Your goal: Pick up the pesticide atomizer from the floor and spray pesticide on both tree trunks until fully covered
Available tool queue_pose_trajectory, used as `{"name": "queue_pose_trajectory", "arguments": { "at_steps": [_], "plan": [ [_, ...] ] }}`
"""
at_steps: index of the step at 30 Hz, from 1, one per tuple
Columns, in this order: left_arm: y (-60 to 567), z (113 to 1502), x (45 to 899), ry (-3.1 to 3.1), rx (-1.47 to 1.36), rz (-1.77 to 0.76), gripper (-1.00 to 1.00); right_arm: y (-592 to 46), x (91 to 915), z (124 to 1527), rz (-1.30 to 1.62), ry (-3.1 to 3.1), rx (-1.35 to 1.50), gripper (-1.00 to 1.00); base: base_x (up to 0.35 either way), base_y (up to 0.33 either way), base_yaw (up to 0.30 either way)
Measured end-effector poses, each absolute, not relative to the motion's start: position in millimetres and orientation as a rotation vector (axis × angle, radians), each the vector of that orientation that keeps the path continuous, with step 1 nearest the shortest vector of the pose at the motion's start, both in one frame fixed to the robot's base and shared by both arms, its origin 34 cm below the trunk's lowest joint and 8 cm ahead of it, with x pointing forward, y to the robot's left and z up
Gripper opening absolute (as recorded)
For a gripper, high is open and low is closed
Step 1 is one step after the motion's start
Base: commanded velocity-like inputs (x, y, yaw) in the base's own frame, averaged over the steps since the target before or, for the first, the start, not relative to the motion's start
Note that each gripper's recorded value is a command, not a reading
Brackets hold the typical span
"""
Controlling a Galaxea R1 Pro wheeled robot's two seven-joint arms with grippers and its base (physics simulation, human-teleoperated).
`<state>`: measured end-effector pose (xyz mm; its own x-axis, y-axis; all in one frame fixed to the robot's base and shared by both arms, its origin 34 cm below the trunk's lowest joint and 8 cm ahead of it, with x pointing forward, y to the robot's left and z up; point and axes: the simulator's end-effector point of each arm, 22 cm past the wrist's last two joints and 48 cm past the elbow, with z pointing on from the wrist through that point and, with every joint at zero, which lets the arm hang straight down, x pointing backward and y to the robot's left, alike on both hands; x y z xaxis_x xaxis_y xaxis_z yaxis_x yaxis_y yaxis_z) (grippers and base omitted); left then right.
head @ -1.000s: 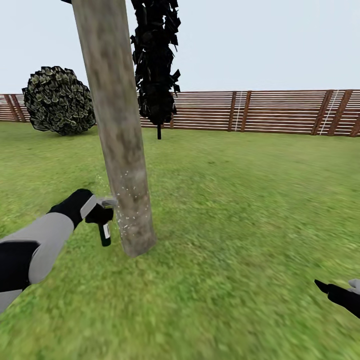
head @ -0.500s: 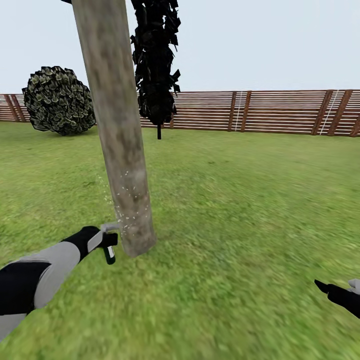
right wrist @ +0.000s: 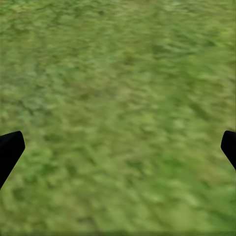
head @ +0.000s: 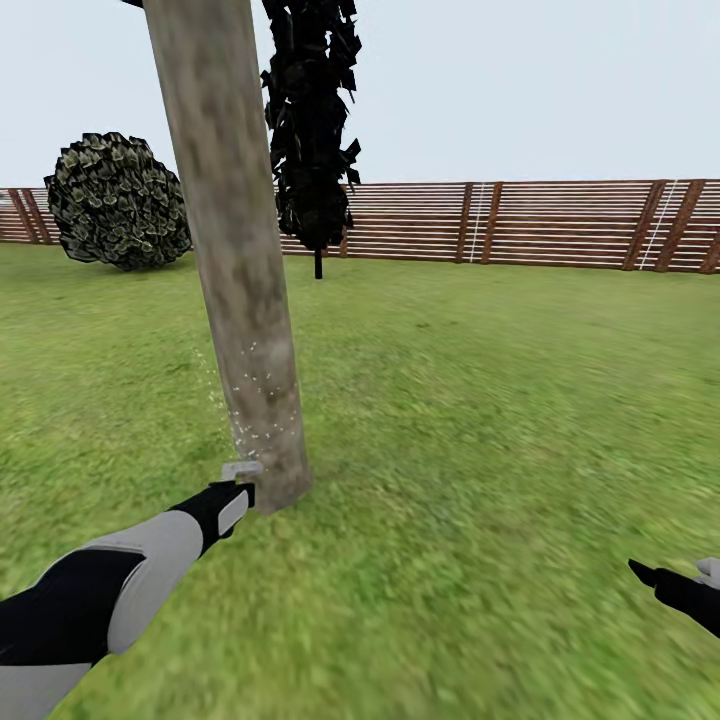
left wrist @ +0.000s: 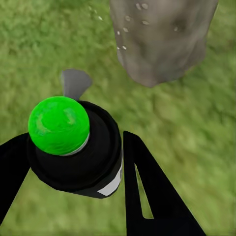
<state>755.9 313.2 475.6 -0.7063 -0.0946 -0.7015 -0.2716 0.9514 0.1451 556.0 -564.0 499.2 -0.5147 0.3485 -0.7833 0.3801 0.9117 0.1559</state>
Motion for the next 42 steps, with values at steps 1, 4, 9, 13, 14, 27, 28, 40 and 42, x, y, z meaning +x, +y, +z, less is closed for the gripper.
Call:
{"name": "queue_pose_trajectory", "arguments": {
  "at_steps": [1, 4, 9, 13, 14, 27, 28, 40, 42],
  "plan": [
    [310.4, 471.1, 753.3, 2.358, -0.255, 0.292, -1.00, -564.0, 556.1, 499.2, -0.044, 2.155, 0.519, 1.00, 0.000, 0.000, 0.038],
    [291.4, 460.6, 750.6, 2.376, -0.216, 0.211, -1.00, -563.7, 556.2, 498.5, -0.044, 2.158, 0.518, 1.00, 0.000, -0.002, 0.188],
    [278.8, 456.2, 751.6, 2.385, -0.186, 0.148, -1.00, -563.6, 556.1, 496.9, -0.044, 2.161, 0.518, 1.00, 0.000, -0.215, 0.168],
    [274.2, 455.0, 751.3, 2.388, -0.201, 0.128, -1.00, -564.1, 555.7, 496.6, -0.046, 2.161, 0.520, 1.00, 0.019, -0.309, 0.024],
    [271.0, 454.5, 751.0, 2.389, -0.216, 0.114, -1.00, -564.3, 555.6, 496.6, -0.047, 2.161, 0.520, 1.00, 0.027, -0.323, 0.004],
    [255.1, 453.1, 750.2, 2.394, -0.251, 0.064, -1.00, -565.5, 555.6, 497.5, -0.049, 2.159, 0.520, 1.00, 0.002, -0.328, 0.000],
    [254.7, 453.1, 750.1, 2.395, -0.250, 0.064, -1.00, -565.1, 555.7, 497.4, -0.048, 2.159, 0.520, 1.00, 0.000, -0.329, 0.000],
    [251.4, 447.6, 748.4, 2.404, -0.291, 0.037, -1.00, -564.2, 555.8, 494.7, -0.048, 2.166, 0.519, 1.00, 0.000, -0.329, 0.217],
    [250.9, 446.5, 748.0, 2.406, -0.306, 0.028, -1.00, -564.3, 555.6, 494.2, -0.048, 2.167, 0.519, 1.00, 0.000, -0.329, 0.263]
  ]
}}
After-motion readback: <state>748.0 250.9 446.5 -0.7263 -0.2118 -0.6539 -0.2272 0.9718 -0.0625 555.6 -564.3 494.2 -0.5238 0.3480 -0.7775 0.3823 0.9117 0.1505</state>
